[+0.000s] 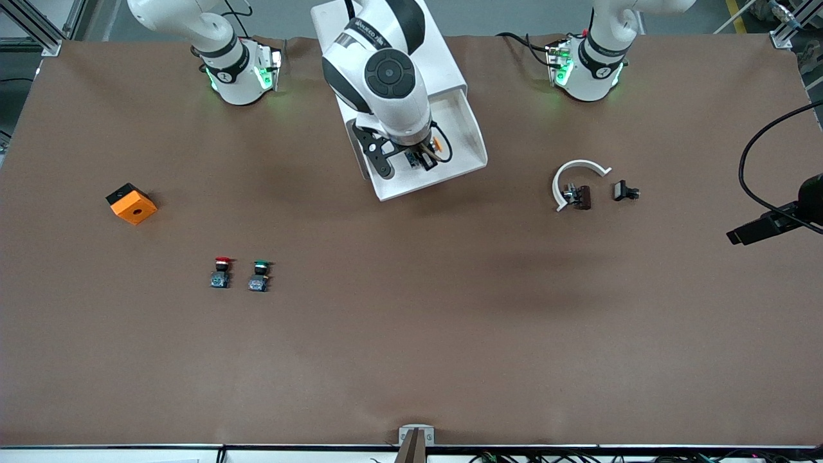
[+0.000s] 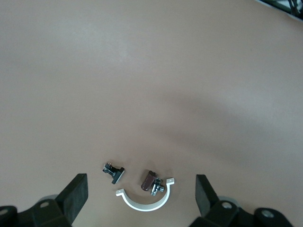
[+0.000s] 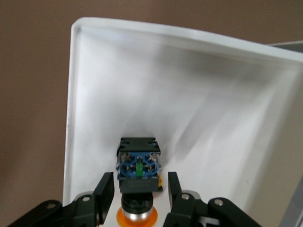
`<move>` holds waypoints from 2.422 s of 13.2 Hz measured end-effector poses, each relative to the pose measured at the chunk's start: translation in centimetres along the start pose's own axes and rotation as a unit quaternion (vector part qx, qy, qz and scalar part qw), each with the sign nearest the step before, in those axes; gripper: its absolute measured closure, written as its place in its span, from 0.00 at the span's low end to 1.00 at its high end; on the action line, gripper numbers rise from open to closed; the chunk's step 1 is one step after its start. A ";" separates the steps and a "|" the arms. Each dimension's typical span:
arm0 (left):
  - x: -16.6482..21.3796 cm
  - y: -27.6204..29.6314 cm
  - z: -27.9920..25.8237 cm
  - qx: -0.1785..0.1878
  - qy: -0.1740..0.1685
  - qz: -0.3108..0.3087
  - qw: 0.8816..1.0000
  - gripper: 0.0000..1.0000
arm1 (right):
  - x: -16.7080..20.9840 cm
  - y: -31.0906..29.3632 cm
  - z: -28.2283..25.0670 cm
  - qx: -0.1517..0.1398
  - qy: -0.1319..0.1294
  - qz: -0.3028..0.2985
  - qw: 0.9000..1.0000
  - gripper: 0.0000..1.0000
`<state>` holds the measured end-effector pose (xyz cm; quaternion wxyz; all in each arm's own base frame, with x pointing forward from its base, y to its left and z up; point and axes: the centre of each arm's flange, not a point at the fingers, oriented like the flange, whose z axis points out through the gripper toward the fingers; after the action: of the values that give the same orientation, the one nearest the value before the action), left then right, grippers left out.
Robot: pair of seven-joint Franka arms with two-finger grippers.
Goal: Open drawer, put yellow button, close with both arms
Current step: 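Withdraw the right gripper while the left gripper reaches the drawer front, then push the drawer closed into the cabinet with the left gripper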
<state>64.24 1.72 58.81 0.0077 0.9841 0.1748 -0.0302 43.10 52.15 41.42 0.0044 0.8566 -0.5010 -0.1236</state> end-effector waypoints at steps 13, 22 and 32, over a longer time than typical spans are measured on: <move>-9.0 13.6 12.4 -0.043 0.010 0.159 0.986 0.00 | 4.2 -0.4 -9.8 0.008 -0.003 -0.027 1.000 0.00; -19.5 24.7 18.3 -0.047 -0.017 0.150 0.987 0.00 | 20.8 7.4 -22.9 -0.042 -0.013 -0.330 0.943 0.00; -27.9 35.5 25.2 -0.023 -0.055 0.036 0.998 0.00 | 42.9 14.6 -26.9 -0.022 0.009 -0.502 0.864 0.00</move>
<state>48.92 -41.87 35.59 0.0406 0.9862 0.1389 -0.0803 56.47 4.85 60.51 -0.0354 0.9930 -0.0003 -0.1125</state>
